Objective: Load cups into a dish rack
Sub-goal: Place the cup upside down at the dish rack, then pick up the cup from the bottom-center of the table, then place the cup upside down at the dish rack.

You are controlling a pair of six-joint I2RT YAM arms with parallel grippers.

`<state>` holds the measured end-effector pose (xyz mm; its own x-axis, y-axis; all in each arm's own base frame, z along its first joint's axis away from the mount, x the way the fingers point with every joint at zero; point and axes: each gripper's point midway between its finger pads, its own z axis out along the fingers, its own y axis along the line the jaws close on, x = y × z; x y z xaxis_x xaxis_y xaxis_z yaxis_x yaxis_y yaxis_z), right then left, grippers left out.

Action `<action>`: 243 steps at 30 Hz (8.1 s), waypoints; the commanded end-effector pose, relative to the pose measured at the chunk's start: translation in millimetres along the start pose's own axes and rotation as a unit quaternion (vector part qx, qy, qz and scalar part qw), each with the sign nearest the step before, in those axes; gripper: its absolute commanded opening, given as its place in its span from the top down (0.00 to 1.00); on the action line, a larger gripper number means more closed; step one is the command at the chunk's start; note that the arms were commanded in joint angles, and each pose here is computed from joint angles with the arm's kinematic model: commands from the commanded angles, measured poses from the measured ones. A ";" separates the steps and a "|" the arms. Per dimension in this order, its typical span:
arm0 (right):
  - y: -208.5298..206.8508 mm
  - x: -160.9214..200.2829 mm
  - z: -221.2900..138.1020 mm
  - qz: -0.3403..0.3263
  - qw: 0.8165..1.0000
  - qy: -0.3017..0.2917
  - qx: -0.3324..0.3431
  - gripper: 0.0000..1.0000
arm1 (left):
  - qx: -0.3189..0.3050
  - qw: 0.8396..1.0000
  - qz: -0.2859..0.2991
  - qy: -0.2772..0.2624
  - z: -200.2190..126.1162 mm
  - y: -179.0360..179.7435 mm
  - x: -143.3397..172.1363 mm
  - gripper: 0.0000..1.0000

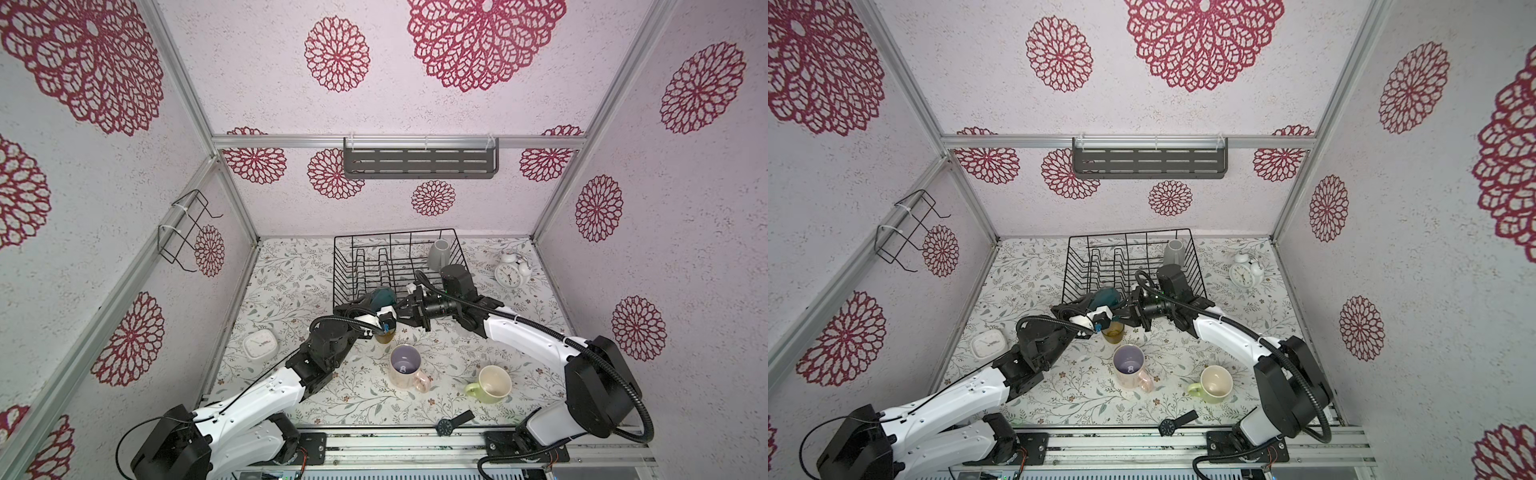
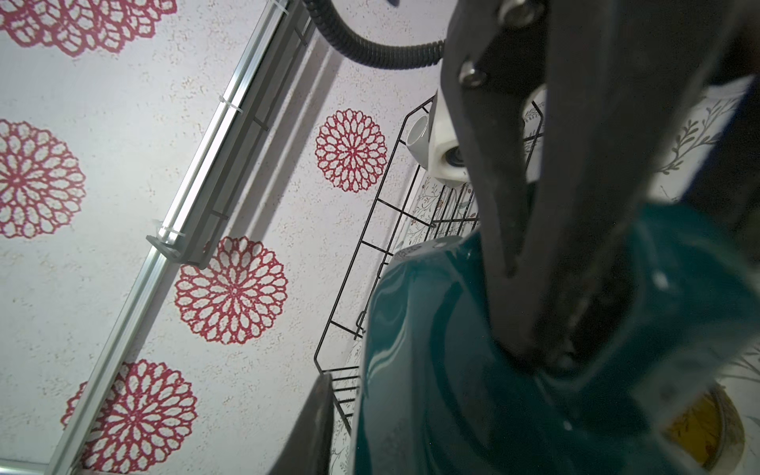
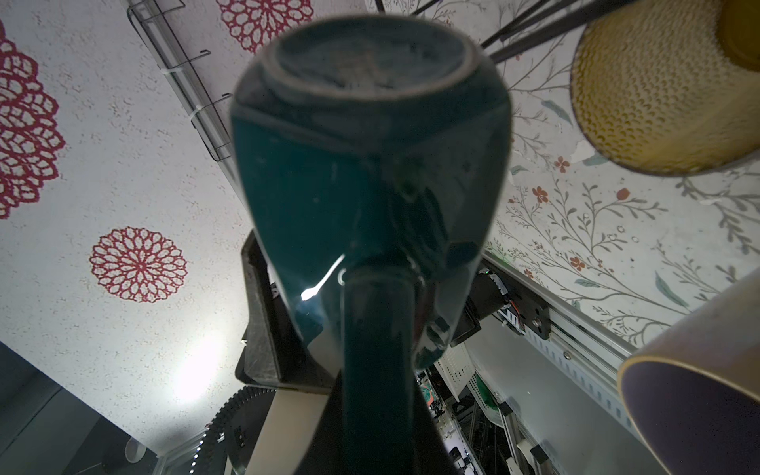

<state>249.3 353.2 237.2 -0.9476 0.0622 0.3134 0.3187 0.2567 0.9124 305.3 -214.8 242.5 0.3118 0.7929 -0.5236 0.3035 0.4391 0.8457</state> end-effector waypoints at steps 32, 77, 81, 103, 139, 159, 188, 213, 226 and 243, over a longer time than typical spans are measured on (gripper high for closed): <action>48.0 -175.8 -118.2 -0.458 0.756 -0.350 0.309 1.00 | -0.086 0.957 -0.256 0.106 -27.3 54.8 32.1 0.03; 16.7 -303.3 -47.0 -0.492 0.630 -0.476 0.366 1.00 | -0.230 0.821 -0.459 0.250 -81.6 86.3 147.5 0.03; 2.2 -308.4 -42.7 -0.486 0.635 -0.469 0.375 1.00 | -0.233 0.821 -0.458 0.249 -82.0 85.0 149.2 0.03; -4.7 -282.7 -50.9 -0.485 0.653 -0.446 0.374 0.56 | -0.208 0.821 -0.464 0.260 -69.6 78.4 147.5 0.03; 12.5 -96.5 -212.4 -0.487 0.617 -0.525 0.327 0.36 | 0.343 0.773 -0.489 0.213 -58.5 -99.1 -44.0 0.03; 16.7 -92.5 -223.4 -0.439 0.663 -0.536 0.284 0.06 | 0.332 0.728 -0.430 0.418 -55.8 -147.5 6.6 0.06; 38.8 -78.0 -239.8 -0.412 0.665 -0.580 0.229 0.01 | 0.280 0.644 -0.516 0.491 -60.7 -191.5 23.0 0.91; 57.0 0.4 -142.5 -0.536 0.804 -0.253 0.053 0.01 | 0.036 0.859 -0.510 0.017 -53.9 30.4 -36.0 1.00; 15.3 58.2 -87.2 -0.478 0.877 -0.033 -0.023 0.06 | 0.051 0.897 -0.422 -0.121 -56.1 56.0 -84.5 1.00; 53.3 97.9 -71.2 -0.477 0.863 -0.009 -0.169 0.16 | 0.031 0.836 -0.519 -0.173 -39.0 106.6 -90.0 1.00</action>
<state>177.7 303.0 296.0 -0.8295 -0.0583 -0.5554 -0.5564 0.0016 0.8309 284.1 -216.2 305.9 -0.0545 0.0454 -0.9975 0.5532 0.8330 0.0077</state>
